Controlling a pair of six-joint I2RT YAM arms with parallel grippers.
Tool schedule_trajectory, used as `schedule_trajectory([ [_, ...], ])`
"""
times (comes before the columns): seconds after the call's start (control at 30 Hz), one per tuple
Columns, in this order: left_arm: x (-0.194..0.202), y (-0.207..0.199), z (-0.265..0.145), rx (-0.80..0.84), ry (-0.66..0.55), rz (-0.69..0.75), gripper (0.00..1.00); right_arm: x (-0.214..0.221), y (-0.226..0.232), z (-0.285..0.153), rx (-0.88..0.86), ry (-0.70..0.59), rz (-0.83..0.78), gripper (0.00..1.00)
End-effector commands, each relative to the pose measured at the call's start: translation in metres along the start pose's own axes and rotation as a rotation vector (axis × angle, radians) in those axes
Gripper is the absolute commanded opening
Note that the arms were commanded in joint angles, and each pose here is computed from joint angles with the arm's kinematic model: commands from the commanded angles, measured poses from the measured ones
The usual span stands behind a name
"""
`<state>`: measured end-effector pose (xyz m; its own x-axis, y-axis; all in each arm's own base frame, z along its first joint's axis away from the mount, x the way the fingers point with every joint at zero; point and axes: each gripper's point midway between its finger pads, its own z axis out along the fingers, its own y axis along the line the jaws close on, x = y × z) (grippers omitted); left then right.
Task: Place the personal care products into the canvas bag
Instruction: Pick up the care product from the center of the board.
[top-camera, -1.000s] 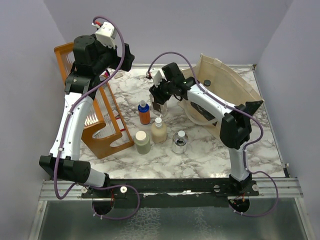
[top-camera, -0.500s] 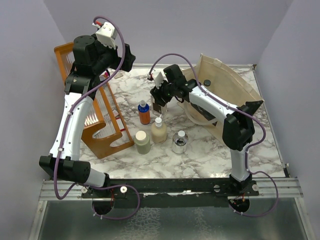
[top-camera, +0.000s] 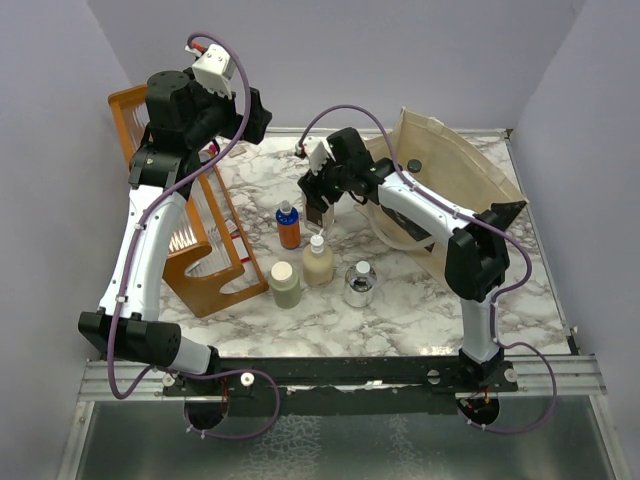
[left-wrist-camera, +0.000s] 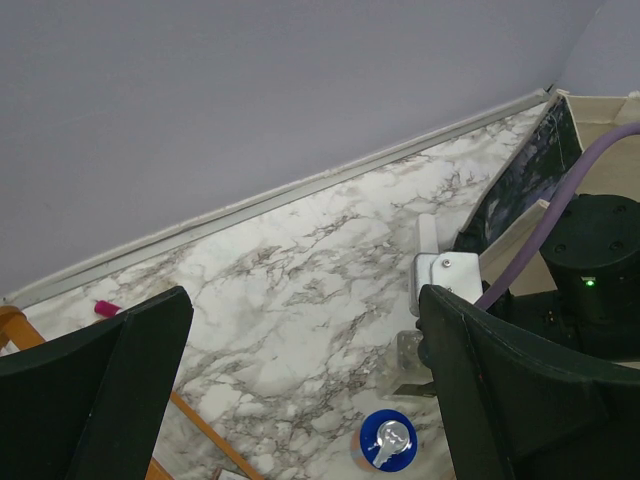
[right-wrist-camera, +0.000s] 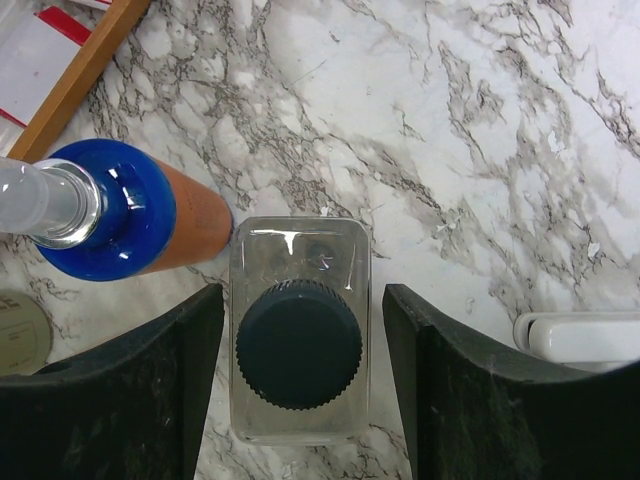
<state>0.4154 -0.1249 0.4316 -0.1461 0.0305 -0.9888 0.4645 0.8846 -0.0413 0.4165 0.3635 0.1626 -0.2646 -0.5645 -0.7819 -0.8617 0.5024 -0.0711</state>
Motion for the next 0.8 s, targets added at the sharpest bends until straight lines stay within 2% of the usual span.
schedule_trajectory([
  [0.0, -0.014, -0.007, -0.015, 0.021, -0.037, 0.011, 0.99, -0.004, -0.003, 0.002, 0.012, -0.02, 0.018, 0.65],
  [0.53, -0.013, -0.007, -0.016, 0.019, -0.034, 0.015, 0.99, 0.007, 0.001, 0.013, -0.016, 0.011, 0.037, 0.62],
  [0.63, -0.011, -0.007, -0.015, 0.02, -0.031, 0.014, 0.99, 0.002, 0.001, 0.011, -0.015, 0.001, 0.034, 0.54],
  [0.77, -0.011, -0.007, -0.014, 0.02, -0.031, 0.015, 0.99, -0.005, 0.001, 0.006, -0.02, -0.013, 0.023, 0.36],
])
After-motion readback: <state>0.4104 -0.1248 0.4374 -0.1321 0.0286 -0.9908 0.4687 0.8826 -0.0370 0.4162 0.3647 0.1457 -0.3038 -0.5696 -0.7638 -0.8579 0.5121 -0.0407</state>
